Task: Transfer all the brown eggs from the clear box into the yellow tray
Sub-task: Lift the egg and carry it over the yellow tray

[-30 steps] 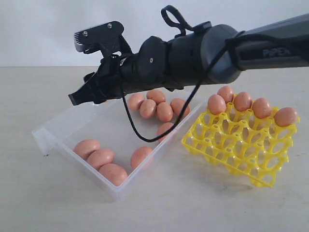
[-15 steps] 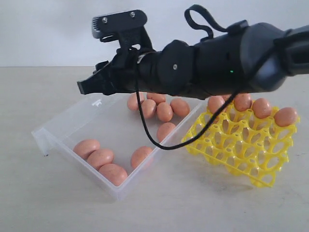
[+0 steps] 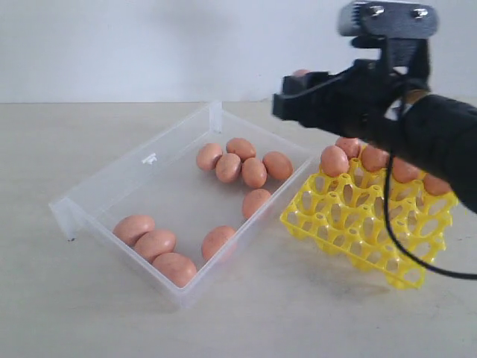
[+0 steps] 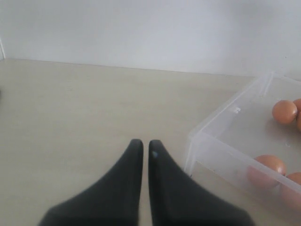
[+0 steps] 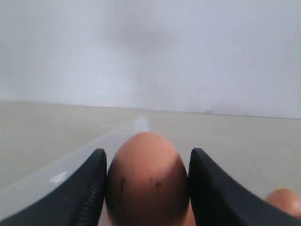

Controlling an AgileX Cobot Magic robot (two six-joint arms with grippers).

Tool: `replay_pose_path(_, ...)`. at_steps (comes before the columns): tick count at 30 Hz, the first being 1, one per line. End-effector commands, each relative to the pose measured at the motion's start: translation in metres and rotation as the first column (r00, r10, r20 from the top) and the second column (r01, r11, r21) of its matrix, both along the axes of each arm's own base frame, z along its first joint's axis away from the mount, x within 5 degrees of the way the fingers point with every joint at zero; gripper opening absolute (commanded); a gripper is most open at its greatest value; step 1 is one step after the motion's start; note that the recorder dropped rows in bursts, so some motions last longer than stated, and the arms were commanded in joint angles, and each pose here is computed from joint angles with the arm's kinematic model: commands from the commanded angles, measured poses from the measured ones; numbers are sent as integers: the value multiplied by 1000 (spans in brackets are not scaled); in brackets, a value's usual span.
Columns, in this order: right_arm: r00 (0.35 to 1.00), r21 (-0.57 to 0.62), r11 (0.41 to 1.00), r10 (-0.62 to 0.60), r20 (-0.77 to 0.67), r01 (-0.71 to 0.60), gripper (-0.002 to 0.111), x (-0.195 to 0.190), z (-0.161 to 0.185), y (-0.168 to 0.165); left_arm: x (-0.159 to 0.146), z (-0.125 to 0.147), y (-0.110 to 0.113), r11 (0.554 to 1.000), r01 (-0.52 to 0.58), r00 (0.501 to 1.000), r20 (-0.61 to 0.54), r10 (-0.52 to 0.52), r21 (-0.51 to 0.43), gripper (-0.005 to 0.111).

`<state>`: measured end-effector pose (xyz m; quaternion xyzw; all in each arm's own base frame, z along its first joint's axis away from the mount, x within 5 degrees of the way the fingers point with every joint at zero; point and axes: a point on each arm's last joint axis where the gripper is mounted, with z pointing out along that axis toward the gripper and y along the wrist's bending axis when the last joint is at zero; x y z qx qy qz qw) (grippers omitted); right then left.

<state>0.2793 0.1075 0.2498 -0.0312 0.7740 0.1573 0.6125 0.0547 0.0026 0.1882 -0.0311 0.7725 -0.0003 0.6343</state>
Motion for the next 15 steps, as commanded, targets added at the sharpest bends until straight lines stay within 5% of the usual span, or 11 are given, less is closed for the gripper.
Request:
replay_pose_path(1,973,89,969,-230,-14,230,0,14,0,-66,0,0,0,1000,3,1000,6,-3,0,4)
replay_pose_path(4,952,163,938,-297,-76,305,0,20,-8,-101,0,0,0,1000,3,1000,6,-3,0,4)
replay_pose_path(8,997,101,995,-12,-71,19,0,22,-22,-111,0,0,0,1000,3,1000,6,-3,0,4)
replay_pose_path(11,963,142,962,248,-105,-233,0,23,-36,-116,0,0,0,1000,3,1000,6,-3,0,4)
replay_pose_path(15,936,216,931,327,-131,-295,0,29,-62,-139,0,0,0,1000,3,1000,6,-3,0,4)
